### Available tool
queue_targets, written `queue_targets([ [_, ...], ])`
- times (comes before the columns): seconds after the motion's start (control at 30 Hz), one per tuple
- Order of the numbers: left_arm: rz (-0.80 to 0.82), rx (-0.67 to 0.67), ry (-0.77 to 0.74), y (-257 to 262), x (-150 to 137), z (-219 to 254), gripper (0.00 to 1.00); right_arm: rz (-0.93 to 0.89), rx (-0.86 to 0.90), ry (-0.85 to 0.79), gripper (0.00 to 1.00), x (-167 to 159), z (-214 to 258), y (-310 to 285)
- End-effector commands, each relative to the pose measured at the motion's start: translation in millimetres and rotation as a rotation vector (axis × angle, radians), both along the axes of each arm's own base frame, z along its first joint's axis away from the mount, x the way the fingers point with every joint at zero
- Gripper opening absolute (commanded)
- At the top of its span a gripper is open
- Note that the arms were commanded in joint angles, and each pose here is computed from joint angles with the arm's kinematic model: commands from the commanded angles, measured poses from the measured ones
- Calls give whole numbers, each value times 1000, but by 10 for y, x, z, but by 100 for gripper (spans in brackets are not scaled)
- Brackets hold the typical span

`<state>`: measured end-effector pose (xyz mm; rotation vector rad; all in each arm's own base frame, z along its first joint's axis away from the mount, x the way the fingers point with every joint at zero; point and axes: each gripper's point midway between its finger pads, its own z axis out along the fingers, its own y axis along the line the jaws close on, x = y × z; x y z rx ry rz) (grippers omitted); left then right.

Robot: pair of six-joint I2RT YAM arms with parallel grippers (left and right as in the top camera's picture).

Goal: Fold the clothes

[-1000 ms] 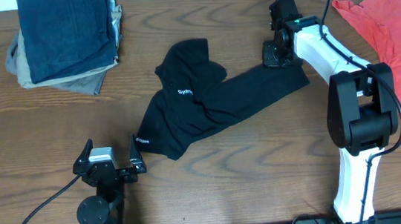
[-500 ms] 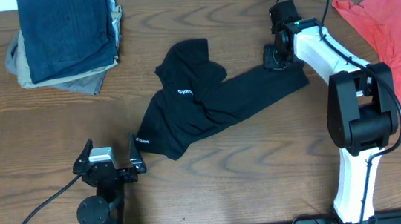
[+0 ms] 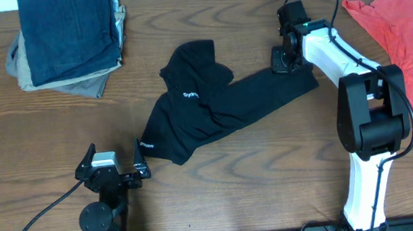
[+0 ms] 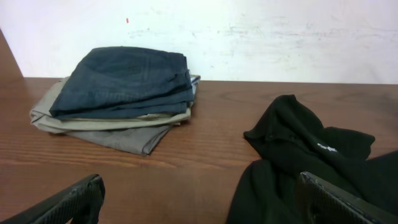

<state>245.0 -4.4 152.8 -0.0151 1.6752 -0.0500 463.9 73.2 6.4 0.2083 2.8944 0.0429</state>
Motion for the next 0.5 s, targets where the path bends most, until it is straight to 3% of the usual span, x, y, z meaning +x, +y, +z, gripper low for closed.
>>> queue_targets([
  [0.0, -8, 2, 44, -9, -9, -146, 98, -27, -24, 10, 1, -29, -44, -81],
  [0.47, -8, 2, 44, -9, -9, -146, 98, -93, -6, -163, 1, -83, 1090, -311],
])
